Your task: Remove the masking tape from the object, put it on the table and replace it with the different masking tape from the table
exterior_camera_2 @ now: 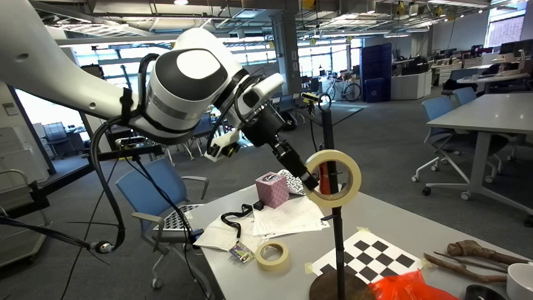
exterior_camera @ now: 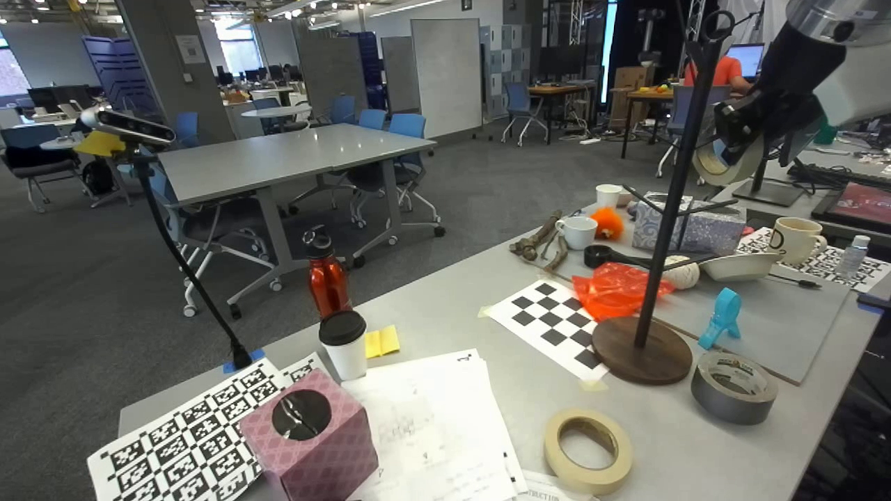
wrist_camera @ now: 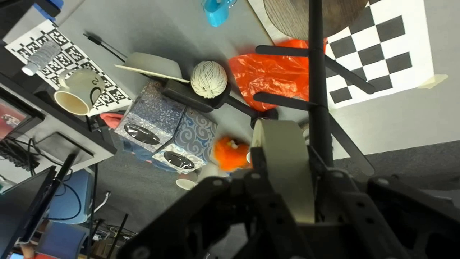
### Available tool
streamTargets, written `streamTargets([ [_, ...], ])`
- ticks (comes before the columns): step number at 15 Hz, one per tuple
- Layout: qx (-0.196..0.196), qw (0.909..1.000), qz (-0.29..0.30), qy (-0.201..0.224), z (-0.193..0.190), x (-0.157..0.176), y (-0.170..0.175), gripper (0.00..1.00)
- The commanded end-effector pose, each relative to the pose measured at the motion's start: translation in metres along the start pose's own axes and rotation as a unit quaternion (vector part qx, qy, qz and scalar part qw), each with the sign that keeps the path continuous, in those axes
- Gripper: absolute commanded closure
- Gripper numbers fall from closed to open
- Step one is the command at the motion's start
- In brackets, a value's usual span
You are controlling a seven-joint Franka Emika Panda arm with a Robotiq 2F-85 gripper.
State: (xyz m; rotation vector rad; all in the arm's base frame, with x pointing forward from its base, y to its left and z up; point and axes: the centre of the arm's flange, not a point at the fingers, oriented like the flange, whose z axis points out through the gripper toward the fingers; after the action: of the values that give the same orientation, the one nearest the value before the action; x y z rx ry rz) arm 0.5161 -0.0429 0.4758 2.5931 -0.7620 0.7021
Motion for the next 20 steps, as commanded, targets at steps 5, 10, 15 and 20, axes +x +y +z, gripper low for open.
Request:
streamTargets([
  [5, -0.032, 0.9990, 0.027, 0.014, -0.036, -0.016, 0.010, 0.93],
  [10, -0.045, 0.9979, 0.043, 0.018, -0.040, -0.018, 0.011, 0.93],
  [15, -0.050, 0.9963, 0.061, 0.034, -0.040, -0.018, 0.010, 0.93],
  [20, -0.069, 0.9930, 0.076, 0.058, -0.050, -0.018, 0.073, 0.93],
])
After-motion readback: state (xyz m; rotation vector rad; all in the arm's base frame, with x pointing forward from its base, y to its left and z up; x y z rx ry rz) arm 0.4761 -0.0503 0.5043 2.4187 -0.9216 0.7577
